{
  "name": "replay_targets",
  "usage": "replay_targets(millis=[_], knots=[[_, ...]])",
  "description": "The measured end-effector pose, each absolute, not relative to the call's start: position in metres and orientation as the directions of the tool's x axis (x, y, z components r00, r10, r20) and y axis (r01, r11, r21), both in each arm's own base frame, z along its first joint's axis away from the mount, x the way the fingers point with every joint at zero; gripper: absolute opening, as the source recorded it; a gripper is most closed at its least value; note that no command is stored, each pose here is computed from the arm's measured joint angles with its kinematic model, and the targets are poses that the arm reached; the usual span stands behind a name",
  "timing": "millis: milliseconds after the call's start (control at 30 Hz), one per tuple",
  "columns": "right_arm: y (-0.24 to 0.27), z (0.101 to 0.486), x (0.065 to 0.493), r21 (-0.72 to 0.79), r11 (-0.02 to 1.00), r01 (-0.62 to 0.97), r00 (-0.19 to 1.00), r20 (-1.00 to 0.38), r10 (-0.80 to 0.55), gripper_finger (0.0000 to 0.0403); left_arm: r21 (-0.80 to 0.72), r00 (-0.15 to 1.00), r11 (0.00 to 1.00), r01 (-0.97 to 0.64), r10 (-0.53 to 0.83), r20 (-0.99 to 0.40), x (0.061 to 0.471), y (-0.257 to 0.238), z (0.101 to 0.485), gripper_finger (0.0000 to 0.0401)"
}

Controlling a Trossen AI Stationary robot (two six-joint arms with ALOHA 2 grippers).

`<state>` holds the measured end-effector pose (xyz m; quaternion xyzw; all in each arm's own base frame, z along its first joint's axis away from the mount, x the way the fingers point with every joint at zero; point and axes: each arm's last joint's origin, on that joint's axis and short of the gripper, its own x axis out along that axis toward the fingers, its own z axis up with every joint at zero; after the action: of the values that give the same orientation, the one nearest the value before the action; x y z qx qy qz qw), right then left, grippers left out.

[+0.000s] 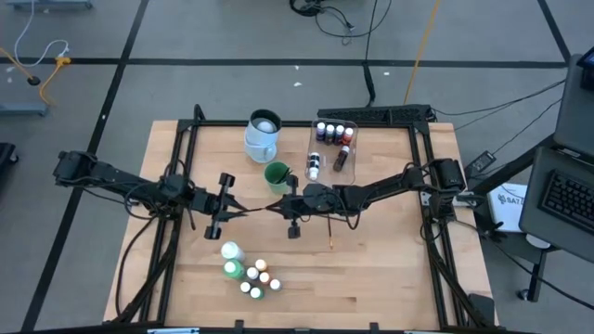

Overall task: Pick & Place Paint Supplies
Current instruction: Put the silver paintbrush into the green cup

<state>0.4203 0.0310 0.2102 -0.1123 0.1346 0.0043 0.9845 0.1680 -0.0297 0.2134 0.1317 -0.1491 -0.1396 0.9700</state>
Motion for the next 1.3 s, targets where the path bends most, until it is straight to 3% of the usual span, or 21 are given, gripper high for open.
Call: replay_targets(millis=[267,533,733,900,967,1100,1300], knots=[[0.031,0.205,0.419,-0.213,0.976,-0.045,0.949,-0.314,-0.025,0.0002,0.306,0.940,0.937,0.170,-0.248,0.235,0.168,-0.028,0.210,0.0005],[0.043,0.211,0.398,-0.184,0.983,0.030,0.915,-0.391,-0.101,0.0053,0.302,0.940,0.949,0.096,-0.186,0.286,0.154,-0.024,0.211,0.0004],[0.067,0.231,0.343,-0.263,0.963,0.062,0.967,-0.222,-0.123,0.0070,0.298,0.948,0.952,0.071,-0.157,0.276,0.148,-0.022,0.212,0.0003],[0.069,0.222,0.290,-0.225,0.968,0.108,0.990,-0.069,-0.126,0.0025,0.302,0.961,0.953,0.018,-0.100,0.256,0.148,-0.021,0.211,0.0003],[0.066,0.218,0.272,-0.212,0.971,0.110,0.992,-0.043,-0.122,0.0007,0.296,0.963,0.955,0.005,-0.084,0.255,0.148,-0.020,0.211,0.0002],[0.058,0.207,0.246,-0.175,0.977,0.118,0.993,-0.009,-0.122,0.0008,0.167,0.974,0.981,-0.103,0.065,0.217,0.155,-0.015,0.221,0.0002],[0.050,0.186,0.226,-0.214,0.968,0.131,0.991,0.032,-0.127,0.0003,0.207,0.981,0.960,-0.191,0.183,0.059,0.182,-0.011,0.249,0.0002]])
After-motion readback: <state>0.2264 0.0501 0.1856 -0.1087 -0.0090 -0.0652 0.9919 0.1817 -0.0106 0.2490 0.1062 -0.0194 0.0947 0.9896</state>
